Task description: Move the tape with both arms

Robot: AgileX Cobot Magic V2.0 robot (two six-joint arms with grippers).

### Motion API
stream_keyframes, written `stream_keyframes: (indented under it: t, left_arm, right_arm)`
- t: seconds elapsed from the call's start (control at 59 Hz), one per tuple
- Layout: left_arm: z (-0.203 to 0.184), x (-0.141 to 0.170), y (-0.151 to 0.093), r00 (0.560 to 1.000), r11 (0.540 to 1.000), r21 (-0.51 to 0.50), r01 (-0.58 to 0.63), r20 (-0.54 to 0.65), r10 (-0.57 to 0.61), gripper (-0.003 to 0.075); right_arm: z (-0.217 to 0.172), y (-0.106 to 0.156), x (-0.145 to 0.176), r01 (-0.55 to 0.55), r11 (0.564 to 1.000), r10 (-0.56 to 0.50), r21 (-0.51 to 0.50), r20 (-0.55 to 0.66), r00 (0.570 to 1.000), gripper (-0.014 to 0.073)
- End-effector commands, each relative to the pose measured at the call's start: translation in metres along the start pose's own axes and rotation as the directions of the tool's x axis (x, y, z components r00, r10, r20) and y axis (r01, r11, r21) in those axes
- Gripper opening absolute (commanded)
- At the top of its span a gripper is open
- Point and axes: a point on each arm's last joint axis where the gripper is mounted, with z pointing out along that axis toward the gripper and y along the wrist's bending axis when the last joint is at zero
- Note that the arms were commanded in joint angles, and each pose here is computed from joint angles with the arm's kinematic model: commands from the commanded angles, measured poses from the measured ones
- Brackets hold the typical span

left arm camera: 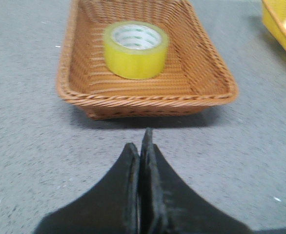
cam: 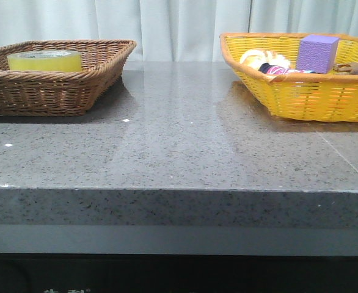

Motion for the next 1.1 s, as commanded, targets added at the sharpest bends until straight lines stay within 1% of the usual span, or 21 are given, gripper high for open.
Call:
stream_keyframes:
  t: [0.0, 0.102, 0.271, 0.39, 0.543, 0.611, 0.645, 1.035, 1.086]
  left_arm:
    - [-0.004, 0.007, 0.003, 0.982, 0.999, -0.01, 0.039, 0.186, -0.036, -0.002]
    - [-0.003, 0.035, 0.008, 0.968, 0.998, -0.028, 0.051, 0.249, -0.042, -0.002]
    - [-0.002, 0.073, 0.011, 0.939, 0.995, -0.016, 0.1, 0.333, -0.089, -0.002]
    - [0.001, 0.093, 0.014, 0.912, 0.992, -0.015, 0.123, 0.396, -0.107, -0.002]
    - [0.007, 0.114, 0.017, 0.896, 0.991, -0.028, 0.131, 0.43, -0.106, -0.002]
    - [0.01, 0.119, 0.019, 0.889, 0.991, -0.033, 0.133, 0.445, -0.105, -0.002]
    - [0.011, 0.12, 0.018, 0.898, 0.99, -0.033, 0.133, 0.427, -0.107, -0.002]
    - [0.01, 0.119, 0.019, 0.891, 0.991, -0.033, 0.133, 0.441, -0.105, -0.002]
    - [0.01, 0.118, 0.019, 0.892, 0.993, -0.042, 0.113, 0.445, -0.082, -0.002]
  right_arm:
    - [-0.007, -0.001, -0.014, 0.001, 1.0, -0.002, 0.013, 0.095, 0.995, -0.0069]
    - [-0.007, -0.001, -0.014, 0.001, 1.0, -0.002, 0.013, 0.095, 0.995, -0.0069]
    - [-0.007, -0.001, -0.014, 0.001, 1.0, -0.002, 0.013, 0.095, 0.995, -0.0069]
    - [-0.007, -0.001, -0.014, 0.001, 1.0, -0.002, 0.013, 0.095, 0.995, -0.0069]
    - [-0.007, -0.001, -0.014, 0.001, 1.0, -0.002, 0.013, 0.095, 0.995, -0.0069]
    - [-0.007, -0.001, -0.014, 0.001, 1.0, -0.002, 0.013, 0.094, 0.996, -0.0069]
    - [-0.007, -0.001, -0.014, 0.001, 1.0, -0.002, 0.013, 0.096, 0.995, -0.0069]
    - [-0.007, -0.001, -0.014, 0.001, 1.0, -0.002, 0.013, 0.095, 0.996, -0.0069]
    - [-0.007, -0.001, -0.014, 0.001, 1.0, -0.002, 0.013, 0.095, 0.996, -0.0069]
